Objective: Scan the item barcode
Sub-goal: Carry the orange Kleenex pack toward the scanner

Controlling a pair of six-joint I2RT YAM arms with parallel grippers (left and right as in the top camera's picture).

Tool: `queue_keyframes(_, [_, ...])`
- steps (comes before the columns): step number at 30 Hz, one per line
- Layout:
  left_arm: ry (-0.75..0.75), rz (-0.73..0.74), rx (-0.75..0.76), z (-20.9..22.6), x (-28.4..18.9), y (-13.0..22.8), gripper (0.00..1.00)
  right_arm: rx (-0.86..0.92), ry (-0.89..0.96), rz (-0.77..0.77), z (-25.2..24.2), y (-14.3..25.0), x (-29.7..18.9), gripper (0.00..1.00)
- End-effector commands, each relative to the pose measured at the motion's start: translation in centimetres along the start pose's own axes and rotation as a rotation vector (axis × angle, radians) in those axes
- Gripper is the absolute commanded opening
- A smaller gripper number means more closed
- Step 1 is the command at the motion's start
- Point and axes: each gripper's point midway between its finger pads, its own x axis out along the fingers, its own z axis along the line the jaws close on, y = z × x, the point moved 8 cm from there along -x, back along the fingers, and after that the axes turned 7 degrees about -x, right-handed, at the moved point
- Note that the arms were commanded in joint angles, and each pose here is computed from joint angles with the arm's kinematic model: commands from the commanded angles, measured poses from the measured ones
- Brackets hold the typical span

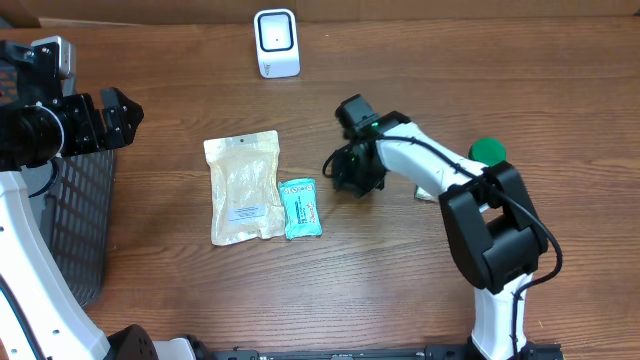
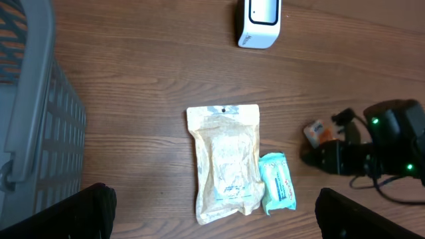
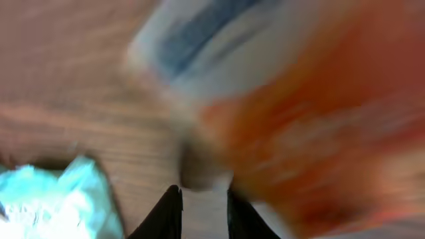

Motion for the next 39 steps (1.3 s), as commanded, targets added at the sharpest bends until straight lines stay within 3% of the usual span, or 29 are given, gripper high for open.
queue_keyframes(1, [0.012, -0.027, 0.038, -0.5, -0.8, 0.1, 1.00, 0.112, 0.112, -0.065, -3.6, -1.5, -0.5, 0.18])
queue_keyframes(7, [0.012, -0.027, 0.038, -0.5, -0.8, 0.1, 1.00, 0.137, 0.145, -0.157, -7.9, -4.3, -1.9, 0.14])
queue_keyframes(12, [0.012, -0.027, 0.038, -0.5, -0.8, 0.1, 1.00, -0.008, -0.109, -0.311, -7.7, -8.1, -3.3, 0.13])
queue_keyframes(16, [0.012, -0.027, 0.038, -0.5, -0.8, 0.1, 1.00, -0.054, -0.181, -0.406, -7.2, -9.7, -4.2, 0.14])
queue_keyframes(21, [0.012, -0.027, 0.038, -0.5, -0.8, 0.1, 0.99, -0.039, -0.239, -0.331, -6.4, -9.3, -5.2, 0.27])
queue_keyframes(24, [0.012, -0.027, 0.038, -0.5, -0.8, 0.1, 1.00, 0.077, -0.230, -0.242, -6.4, -8.4, -5.8, 0.31])
queue_keyframes(32, [0.012, -0.027, 0.038, -0.5, -0.8, 0.1, 1.00, 0.192, -0.201, -0.126, -6.1, -6.4, -4.7, 0.31])
queue_keyframes(39, [0.012, -0.027, 0.038, -0.5, -0.8, 0.1, 1.00, 0.219, -0.188, -0.156, -6.2, -6.0, -2.7, 0.30])
